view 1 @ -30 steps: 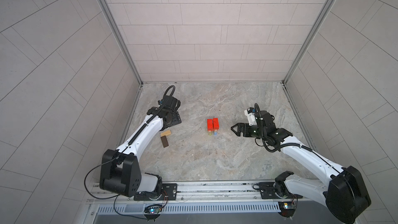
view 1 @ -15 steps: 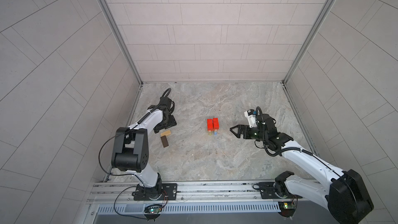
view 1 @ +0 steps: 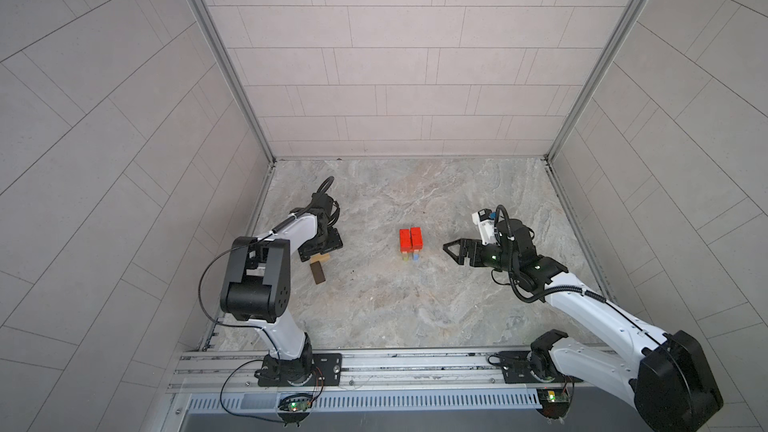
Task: Build the wood block tower
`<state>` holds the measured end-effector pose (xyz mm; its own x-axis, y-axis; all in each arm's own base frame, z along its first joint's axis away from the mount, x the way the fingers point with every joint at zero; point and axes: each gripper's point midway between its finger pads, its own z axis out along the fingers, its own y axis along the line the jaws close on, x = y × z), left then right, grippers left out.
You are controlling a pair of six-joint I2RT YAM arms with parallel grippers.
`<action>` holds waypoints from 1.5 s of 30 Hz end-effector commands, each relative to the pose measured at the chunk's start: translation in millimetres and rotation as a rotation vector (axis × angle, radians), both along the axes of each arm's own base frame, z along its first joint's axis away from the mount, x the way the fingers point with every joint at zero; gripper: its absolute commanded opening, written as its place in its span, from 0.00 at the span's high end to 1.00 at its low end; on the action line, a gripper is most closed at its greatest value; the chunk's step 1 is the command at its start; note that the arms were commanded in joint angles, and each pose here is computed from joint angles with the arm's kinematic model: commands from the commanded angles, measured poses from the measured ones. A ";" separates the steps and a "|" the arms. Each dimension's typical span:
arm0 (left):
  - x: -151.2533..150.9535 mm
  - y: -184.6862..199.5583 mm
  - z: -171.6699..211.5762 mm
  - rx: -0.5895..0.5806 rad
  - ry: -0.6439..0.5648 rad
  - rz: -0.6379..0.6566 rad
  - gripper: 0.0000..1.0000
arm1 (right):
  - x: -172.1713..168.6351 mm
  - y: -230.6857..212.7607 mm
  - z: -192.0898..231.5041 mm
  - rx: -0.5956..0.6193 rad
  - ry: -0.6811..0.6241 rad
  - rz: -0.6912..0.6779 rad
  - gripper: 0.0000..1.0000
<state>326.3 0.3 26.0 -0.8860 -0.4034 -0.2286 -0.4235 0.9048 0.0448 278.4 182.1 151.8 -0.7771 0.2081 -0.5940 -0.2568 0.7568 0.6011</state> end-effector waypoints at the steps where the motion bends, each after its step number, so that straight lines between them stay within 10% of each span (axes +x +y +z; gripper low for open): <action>1: -6.6 4.1 -9.9 0.016 0.037 0.001 0.15 | -0.4 -0.9 3.0 0.011 -0.014 -0.004 0.01; 21: -16.2 0.9 -17.8 -0.010 0.047 0.015 0.33 | -0.1 -0.8 0.2 0.008 -0.007 -0.004 0.01; 33: -21.7 0.4 -4.7 -0.017 0.019 0.038 0.20 | 0.4 -1.2 -1.9 0.003 -0.003 -0.006 0.01; 45: -13.3 0.0 0.8 -0.017 0.008 0.042 0.29 | 0.4 -1.0 -4.3 0.000 0.003 -0.005 0.00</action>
